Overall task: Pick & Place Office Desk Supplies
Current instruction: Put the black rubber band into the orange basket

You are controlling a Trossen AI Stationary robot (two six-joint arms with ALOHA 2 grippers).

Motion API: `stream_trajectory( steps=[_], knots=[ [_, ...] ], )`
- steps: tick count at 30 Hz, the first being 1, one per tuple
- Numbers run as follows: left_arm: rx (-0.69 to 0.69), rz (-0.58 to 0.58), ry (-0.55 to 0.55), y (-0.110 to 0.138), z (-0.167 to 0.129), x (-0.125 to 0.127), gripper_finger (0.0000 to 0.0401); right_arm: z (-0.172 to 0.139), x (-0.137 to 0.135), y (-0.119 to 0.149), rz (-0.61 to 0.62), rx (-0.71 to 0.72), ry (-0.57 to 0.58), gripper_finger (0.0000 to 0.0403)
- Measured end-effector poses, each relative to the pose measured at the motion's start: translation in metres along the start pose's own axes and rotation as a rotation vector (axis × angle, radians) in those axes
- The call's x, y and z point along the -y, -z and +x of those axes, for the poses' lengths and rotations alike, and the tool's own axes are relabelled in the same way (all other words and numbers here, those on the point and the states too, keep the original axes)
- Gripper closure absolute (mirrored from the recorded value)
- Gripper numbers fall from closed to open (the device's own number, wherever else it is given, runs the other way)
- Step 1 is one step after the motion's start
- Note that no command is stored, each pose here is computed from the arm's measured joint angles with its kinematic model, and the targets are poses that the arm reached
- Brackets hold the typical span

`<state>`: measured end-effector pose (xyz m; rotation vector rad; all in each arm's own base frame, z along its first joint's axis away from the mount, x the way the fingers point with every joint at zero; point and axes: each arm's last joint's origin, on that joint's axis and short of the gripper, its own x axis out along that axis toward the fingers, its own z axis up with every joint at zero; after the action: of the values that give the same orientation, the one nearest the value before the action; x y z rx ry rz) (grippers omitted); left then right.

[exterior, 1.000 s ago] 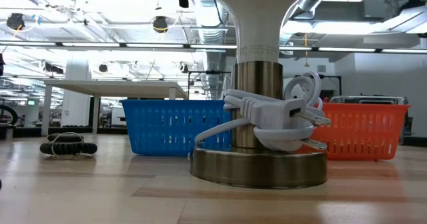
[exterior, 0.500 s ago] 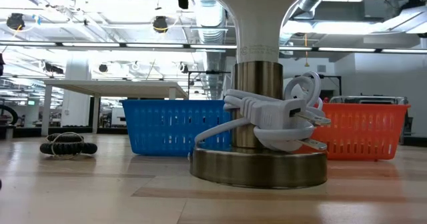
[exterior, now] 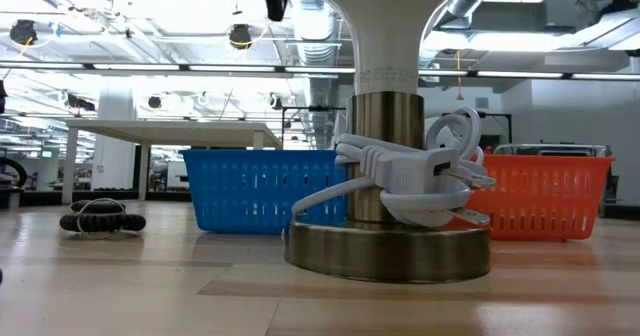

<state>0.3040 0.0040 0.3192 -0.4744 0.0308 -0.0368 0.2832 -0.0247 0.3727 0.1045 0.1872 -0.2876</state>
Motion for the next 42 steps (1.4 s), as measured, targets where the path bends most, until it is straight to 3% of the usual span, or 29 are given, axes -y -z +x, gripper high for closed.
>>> stream_trajectory(
  steps=[8, 12, 20, 27, 42],
  knots=[
    [-0.060, 0.029, 0.081, 0.002, -0.002, 0.003, 0.0396, -0.004, -0.001, 0.006, 0.021, -0.073, 0.001, 0.0401],
    [-0.038, 0.070, 0.100, -0.006, -0.010, 0.005, 0.0371, -0.006, -0.005, 0.009, 0.031, -0.101, -0.007, 0.0401],
    [0.034, 0.146, -0.047, -0.029, -0.037, 0.001, 0.0280, -0.011, -0.021, 0.021, 0.074, -0.203, -0.048, 0.0402],
    [0.102, 0.214, -0.132, -0.046, -0.063, 0.004, 0.0233, -0.025, -0.042, 0.041, 0.123, -0.384, -0.060, 0.0403],
    [0.144, 0.215, -0.085, -0.053, -0.079, 0.018, 0.0225, -0.052, -0.081, 0.068, 0.197, -0.480, 0.053, 0.0403]
  ],
)
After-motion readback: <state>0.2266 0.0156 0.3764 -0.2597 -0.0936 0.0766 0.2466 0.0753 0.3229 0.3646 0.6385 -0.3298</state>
